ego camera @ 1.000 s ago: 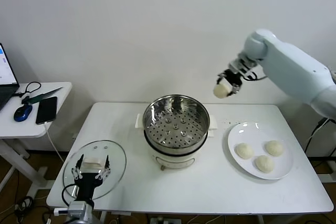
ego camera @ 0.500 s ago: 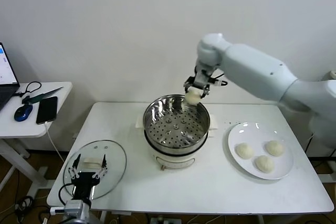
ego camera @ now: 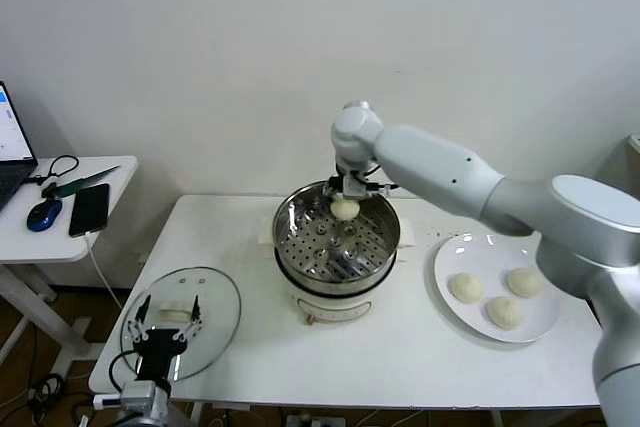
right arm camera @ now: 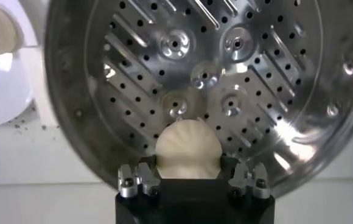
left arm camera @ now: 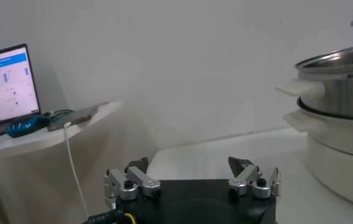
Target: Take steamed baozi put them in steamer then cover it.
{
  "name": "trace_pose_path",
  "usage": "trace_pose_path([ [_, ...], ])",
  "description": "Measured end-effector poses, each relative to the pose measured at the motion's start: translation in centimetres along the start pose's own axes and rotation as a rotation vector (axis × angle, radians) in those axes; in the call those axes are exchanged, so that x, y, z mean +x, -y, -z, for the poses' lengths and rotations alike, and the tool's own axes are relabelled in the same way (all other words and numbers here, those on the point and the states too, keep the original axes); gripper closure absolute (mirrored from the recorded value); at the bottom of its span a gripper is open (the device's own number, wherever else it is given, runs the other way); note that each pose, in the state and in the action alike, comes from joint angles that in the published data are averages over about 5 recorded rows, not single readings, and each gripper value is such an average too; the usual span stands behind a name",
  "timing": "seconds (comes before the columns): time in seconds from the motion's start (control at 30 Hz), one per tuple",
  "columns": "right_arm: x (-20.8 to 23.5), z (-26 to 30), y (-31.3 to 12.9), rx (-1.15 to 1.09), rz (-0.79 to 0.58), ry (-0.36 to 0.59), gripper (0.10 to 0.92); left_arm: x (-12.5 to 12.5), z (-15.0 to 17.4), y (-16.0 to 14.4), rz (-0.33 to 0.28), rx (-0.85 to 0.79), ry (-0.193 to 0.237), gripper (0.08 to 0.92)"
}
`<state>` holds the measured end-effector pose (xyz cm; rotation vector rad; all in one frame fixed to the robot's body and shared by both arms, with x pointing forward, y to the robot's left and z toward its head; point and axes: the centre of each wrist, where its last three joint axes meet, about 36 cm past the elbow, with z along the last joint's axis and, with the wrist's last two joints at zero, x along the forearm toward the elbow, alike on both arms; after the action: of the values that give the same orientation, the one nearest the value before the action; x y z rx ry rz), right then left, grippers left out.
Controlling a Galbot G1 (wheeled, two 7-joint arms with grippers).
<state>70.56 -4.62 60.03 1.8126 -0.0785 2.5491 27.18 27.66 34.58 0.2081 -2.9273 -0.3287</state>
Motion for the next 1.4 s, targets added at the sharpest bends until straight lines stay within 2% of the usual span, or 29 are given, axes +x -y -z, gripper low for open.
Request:
trace_pose_path([
  [0.23, -1.4, 0.2, 0.5, 0.003, 0.006, 0.007, 0.33, 0.1, -0.4, 0.0, -0.001, 0.0, -0.011, 0.177],
  [0.47, -1.5, 0.3, 0.4, 0.0, 0.001, 0.008, 0.214, 0.1, -0.6, 0.2, -0.003, 0.003, -0.015, 0.177],
  [0.87, 2.5, -0.9, -1.8, -0.035, -0.039, 0.008, 0.199, 0.3, -0.7, 0.4, -0.006, 0.0, -0.02, 0.177],
  [1.13, 6.9, -2.2, -8.9, -0.219, -0.115, 0.011, 0.2, 0.3, -0.3, 0.5, -0.006, -0.006, -0.014, 0.177],
  [1.4, 8.4, -0.9, -20.3, -0.632, -0.137, 0.046, 0.2, 0.4, 0.6, 0.6, -0.005, 0.006, 0.0, 0.177],
])
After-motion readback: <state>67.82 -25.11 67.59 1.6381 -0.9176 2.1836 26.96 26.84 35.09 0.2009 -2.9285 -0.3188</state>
